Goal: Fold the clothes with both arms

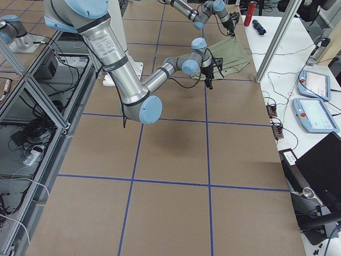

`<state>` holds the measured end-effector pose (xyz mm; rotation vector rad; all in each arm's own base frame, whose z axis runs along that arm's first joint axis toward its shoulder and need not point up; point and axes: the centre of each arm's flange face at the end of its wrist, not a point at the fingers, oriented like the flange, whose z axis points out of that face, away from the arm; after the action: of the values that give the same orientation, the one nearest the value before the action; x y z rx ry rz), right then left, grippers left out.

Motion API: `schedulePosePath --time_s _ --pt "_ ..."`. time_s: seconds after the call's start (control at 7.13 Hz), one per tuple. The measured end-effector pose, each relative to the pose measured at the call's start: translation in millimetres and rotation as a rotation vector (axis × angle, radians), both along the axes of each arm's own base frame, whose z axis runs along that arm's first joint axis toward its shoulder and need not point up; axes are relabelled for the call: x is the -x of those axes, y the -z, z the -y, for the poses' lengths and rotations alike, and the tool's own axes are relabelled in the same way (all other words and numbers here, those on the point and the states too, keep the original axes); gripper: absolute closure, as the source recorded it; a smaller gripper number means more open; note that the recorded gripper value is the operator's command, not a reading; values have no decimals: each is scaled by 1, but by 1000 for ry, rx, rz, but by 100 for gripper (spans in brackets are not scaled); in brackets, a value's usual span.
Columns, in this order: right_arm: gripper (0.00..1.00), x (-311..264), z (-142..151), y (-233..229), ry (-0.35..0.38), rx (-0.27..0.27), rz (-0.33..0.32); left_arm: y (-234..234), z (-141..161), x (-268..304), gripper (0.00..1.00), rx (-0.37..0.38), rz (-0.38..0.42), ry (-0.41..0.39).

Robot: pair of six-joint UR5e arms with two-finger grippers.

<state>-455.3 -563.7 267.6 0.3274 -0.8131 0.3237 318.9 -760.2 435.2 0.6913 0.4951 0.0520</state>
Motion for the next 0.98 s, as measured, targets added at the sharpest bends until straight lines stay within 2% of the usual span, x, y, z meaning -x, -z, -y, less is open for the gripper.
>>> schedulePosePath --time_s 0.14,0.28,0.42,0.7,0.84,0.98 --pt "0 7 -4 3 8 -4 2 1 3 11 0 -23 -2 -30" --pt "2 18 -8 12 15 -12 7 8 -3 15 0 -28 -62 -83" --pt "10 35 -8 31 3 -12 22 10 -18 22 0 -20 -135 -136" --pt "20 102 7 86 -61 20 35 14 -60 37 0 -16 -245 -147" --pt "26 129 13 103 -90 43 34 18 -72 40 0 -8 -279 -137" --pt "26 150 16 103 -118 59 53 21 -77 40 0 1 -300 -127"
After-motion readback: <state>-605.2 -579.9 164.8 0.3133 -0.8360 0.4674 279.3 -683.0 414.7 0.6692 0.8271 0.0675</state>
